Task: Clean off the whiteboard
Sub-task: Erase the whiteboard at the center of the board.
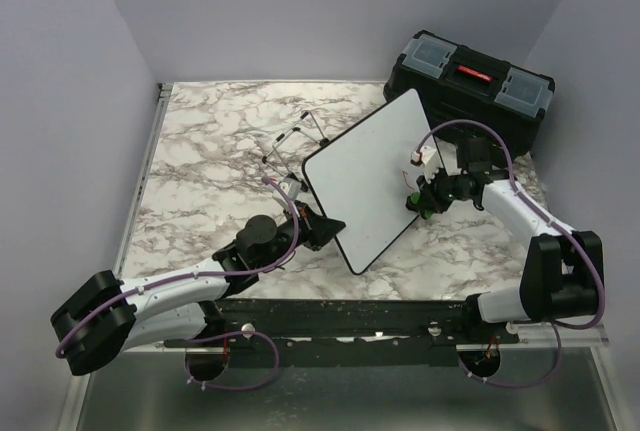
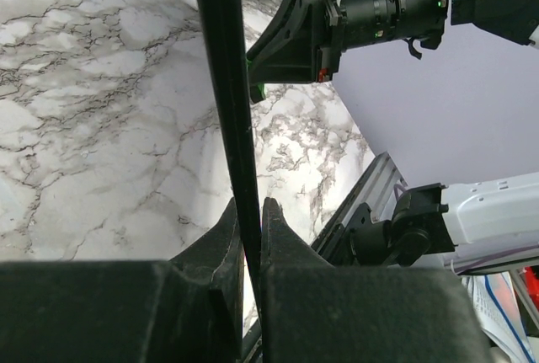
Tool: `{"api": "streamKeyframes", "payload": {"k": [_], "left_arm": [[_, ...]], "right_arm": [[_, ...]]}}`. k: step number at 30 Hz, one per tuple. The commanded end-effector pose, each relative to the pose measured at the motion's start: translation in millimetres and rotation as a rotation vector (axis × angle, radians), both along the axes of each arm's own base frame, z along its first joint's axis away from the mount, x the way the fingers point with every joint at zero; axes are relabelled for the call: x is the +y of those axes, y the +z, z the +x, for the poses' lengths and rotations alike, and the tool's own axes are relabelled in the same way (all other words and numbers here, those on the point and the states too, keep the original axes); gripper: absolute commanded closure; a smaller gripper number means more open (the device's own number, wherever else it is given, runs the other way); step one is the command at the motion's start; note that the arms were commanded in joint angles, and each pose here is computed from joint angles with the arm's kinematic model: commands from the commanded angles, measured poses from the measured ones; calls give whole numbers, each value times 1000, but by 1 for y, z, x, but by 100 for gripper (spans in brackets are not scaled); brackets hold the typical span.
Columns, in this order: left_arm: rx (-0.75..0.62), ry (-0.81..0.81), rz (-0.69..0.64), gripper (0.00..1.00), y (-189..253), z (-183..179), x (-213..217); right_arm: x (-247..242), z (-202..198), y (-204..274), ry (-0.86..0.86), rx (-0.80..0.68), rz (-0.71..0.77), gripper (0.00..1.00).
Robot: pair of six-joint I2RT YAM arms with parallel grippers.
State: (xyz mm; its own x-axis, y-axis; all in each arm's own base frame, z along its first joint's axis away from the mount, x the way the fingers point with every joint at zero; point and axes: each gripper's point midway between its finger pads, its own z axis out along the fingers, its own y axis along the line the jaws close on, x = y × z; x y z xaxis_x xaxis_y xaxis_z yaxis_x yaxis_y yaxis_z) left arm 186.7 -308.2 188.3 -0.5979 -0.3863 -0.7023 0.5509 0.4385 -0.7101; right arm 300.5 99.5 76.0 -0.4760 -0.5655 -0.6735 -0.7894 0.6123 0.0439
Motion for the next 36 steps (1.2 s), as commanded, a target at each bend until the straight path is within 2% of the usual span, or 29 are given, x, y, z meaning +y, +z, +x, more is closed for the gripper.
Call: {"api": "streamKeyframes", "payload": {"k": [1,7,13,16,20,23,25,27,29,31,36], "left_arm": [[-183,-124,-242,100,87,-23,-10],[-168,-138,-249,100,86,-22,-16],[-155,-135,-246,100,83,-20,-17],[-150,-131,-245,100,82,-20,-17],[-134,-109,-256,100,81,-17,-16],[-118,-90,-285,100,81,-15,-13],[-103,-75,-304,100,81,-12,-13],[-84,-60,-311,100,80,-9,-13],[-66,-40,-314,100,79,-5,-13],[-54,-29,-312,100,78,-3,-13],[-43,19,-314,100,79,5,-9]], "right_arm": [[14,-39,-12,165,112,42,99],[78,-59,14,339,99,125,99],[137,-58,75,402,10,300,99],[131,-26,88,257,-84,260,99],[91,20,83,-60,-242,129,100],[61,30,70,-221,-271,97,99],[55,27,60,-252,-245,94,99],[73,5,49,-150,-144,149,99],[103,-33,46,38,6,252,99],[127,-69,46,184,100,277,99],[154,-134,60,528,80,290,99]]}}
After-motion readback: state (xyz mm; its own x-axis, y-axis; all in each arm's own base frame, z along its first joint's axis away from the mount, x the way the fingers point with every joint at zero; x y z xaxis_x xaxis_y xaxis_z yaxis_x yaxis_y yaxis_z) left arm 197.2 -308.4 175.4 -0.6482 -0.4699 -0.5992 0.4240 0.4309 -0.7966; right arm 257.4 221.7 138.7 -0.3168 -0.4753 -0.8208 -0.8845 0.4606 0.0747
